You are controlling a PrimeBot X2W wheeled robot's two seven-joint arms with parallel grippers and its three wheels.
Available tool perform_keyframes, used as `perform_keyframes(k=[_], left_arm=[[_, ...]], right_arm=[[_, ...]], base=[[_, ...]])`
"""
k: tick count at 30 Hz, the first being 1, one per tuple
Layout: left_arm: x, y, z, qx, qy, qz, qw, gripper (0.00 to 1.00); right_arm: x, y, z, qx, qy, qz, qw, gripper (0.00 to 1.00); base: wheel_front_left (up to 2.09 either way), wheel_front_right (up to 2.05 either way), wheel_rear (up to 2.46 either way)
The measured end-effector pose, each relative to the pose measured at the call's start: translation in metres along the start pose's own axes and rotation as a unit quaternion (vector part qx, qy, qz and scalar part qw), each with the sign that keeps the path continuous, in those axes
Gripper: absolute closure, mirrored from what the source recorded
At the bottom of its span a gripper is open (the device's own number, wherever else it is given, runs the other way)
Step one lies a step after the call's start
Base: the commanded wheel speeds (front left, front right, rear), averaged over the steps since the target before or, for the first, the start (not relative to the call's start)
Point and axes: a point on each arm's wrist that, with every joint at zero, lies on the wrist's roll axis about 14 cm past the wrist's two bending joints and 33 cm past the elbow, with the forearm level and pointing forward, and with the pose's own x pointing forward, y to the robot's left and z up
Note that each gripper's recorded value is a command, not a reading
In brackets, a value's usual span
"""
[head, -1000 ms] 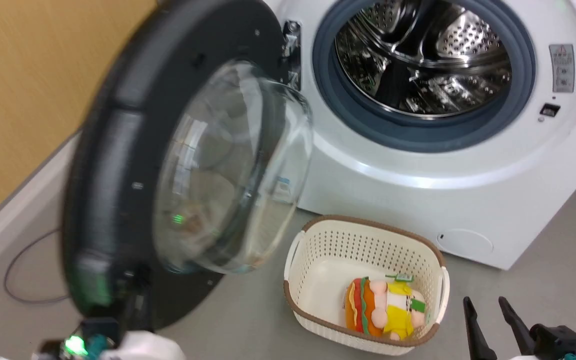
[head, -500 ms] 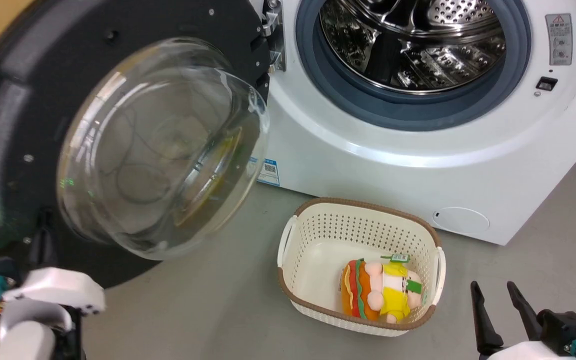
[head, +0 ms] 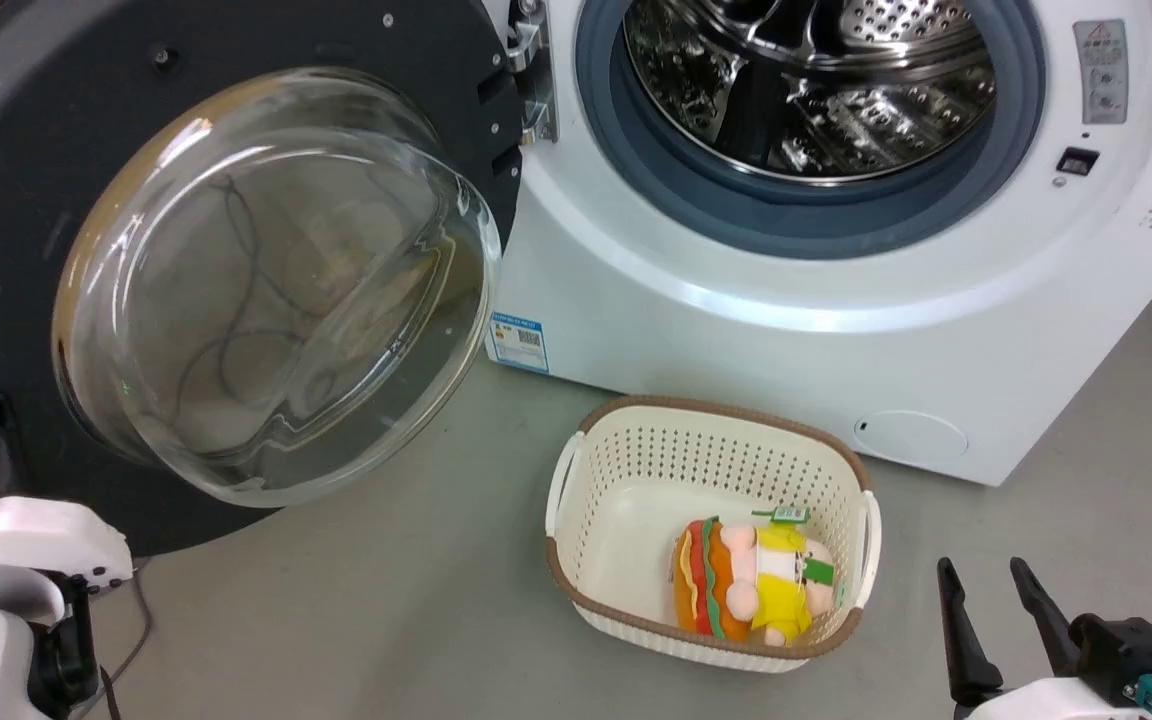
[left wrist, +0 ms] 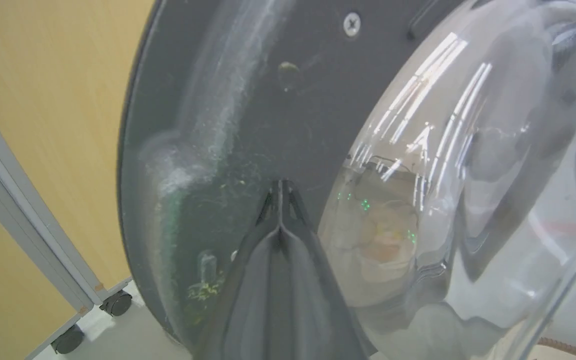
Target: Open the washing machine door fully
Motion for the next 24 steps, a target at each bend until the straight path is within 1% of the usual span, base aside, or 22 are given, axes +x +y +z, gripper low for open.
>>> perform_keyframes(k=[5, 14, 15, 16, 17, 18, 22, 23, 24], left_arm=[[-0.01, 0.004, 0.007, -0.016, -0.018, 0.009, 1.0, 1.0], [-0.068, -0.008, -0.006, -0.039, -0.019, -0.008, 0.999, 1.0], [-0.074, -0.01, -0.006, -0.04, -0.021, -0.012, 0.999, 0.96], [-0.081, -0.012, -0.006, -0.044, -0.023, -0.014, 0.999, 0.72], [-0.086, -0.013, -0.006, -0.045, -0.022, -0.013, 0.999, 0.25], [-0.092, -0.014, -0.007, -0.046, -0.022, -0.013, 0.999, 0.0], [-0.107, -0.023, -0.007, -0.049, -0.022, -0.025, 0.998, 0.0], [-0.116, -0.036, -0.009, -0.041, -0.021, -0.044, 0.998, 0.0], [-0.118, -0.042, -0.009, -0.042, -0.02, -0.05, 0.998, 0.0]], right_arm=[[-0.004, 0.001, 0.005, 0.0, -0.007, 0.0, 1.0, 0.0], [-0.013, 0.011, 0.016, -0.002, -0.026, 0.01, 1.0, 0.0], [-0.015, 0.012, 0.017, -0.003, -0.027, 0.011, 1.0, 0.0], [-0.016, 0.012, 0.017, -0.004, -0.027, 0.012, 1.0, 0.0], [-0.017, 0.013, 0.017, -0.004, -0.028, 0.012, 1.0, 0.0], [-0.018, 0.012, 0.018, -0.005, -0.03, 0.011, 0.999, 0.0], [-0.021, 0.011, 0.021, -0.006, -0.036, 0.009, 0.999, 0.0], [-0.023, 0.011, 0.023, -0.006, -0.039, 0.008, 0.999, 0.0], [-0.024, 0.01, 0.023, -0.006, -0.04, 0.007, 0.999, 0.0]], base=[[0.0, 0.0, 0.0], [0.0, 0.0, 0.0], [0.0, 0.0, 0.0], [0.0, 0.0, 0.0], [0.0, 0.0, 0.0], [0.0, 0.0, 0.0], [0.0, 0.0, 0.0], [0.0, 0.0, 0.0], [0.0, 0.0, 0.0]])
